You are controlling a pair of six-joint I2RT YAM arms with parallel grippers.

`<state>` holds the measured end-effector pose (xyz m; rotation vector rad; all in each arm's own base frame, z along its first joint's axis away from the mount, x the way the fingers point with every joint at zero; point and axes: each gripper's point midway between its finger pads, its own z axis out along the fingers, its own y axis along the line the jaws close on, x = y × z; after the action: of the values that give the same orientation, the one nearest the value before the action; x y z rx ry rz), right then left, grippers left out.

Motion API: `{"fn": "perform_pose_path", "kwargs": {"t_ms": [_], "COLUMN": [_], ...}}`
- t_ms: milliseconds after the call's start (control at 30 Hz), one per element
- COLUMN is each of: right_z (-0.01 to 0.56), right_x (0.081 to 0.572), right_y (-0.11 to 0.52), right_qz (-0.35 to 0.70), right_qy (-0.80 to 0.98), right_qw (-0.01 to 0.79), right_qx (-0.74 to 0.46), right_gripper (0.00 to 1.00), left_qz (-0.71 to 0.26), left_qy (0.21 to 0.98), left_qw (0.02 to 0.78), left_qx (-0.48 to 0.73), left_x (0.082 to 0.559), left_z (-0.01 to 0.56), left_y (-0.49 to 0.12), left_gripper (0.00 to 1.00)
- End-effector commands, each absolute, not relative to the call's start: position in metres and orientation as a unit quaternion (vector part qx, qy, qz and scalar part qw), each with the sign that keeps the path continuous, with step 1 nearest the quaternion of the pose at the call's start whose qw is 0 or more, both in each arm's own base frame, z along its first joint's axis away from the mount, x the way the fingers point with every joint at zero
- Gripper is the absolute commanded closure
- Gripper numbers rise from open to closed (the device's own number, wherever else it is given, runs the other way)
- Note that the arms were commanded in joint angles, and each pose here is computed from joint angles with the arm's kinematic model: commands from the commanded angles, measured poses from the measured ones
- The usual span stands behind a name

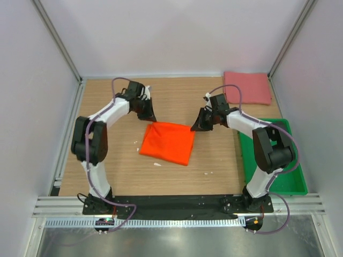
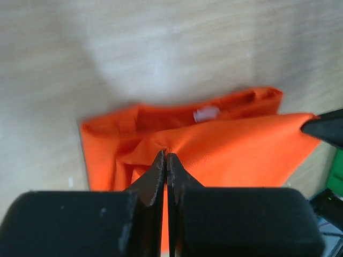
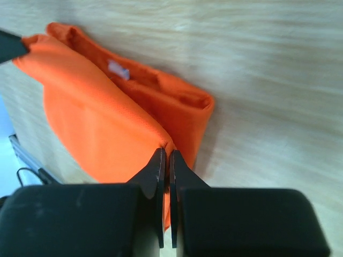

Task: Fold and stack the t-shirts
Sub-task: Fold the tshirt

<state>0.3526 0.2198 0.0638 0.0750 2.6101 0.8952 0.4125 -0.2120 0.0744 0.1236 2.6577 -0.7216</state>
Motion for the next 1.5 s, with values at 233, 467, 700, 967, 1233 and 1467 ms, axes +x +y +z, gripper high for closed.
{"fn": "perform_pose_path", "kwargs": {"t_ms": [233,467,700,967,1233,1467], "right_z": [0.167,0.187,0.184,0.162,0.135,0.094], "right_x": [0.295,0.265,0.263,0.290,0.341,0.412], "right_y": [0.267,0.272,0.262,0.254,0.237,0.220], "right_qz": [0.389,0.400,0.379,0.345,0.324,0.325], "right_qy": [0.889,0.882,0.889,0.900,0.909,0.909], "right_qw": [0.236,0.244,0.255,0.268,0.261,0.258], "right_qx": [-0.045,-0.052,-0.042,-0.003,0.017,0.024], "right_gripper": [0.98,0.99,0.99,0.99,0.98,0.94], "left_qz": [-0.273,-0.266,-0.264,-0.239,-0.242,-0.202], "left_qy": [0.923,0.922,0.923,0.933,0.944,0.952], "left_qw": [0.271,0.272,0.274,0.267,0.225,0.228], "left_qx": [-0.028,-0.067,-0.057,-0.032,-0.025,-0.019], "left_x": [0.314,0.265,0.280,0.323,0.369,0.426], "left_z": [0.178,0.176,0.170,0.161,0.133,0.094], "left_y": [-0.177,-0.157,-0.161,-0.165,-0.179,-0.175], "left_gripper": [1.00,1.00,1.00,1.00,1.00,0.88]}}
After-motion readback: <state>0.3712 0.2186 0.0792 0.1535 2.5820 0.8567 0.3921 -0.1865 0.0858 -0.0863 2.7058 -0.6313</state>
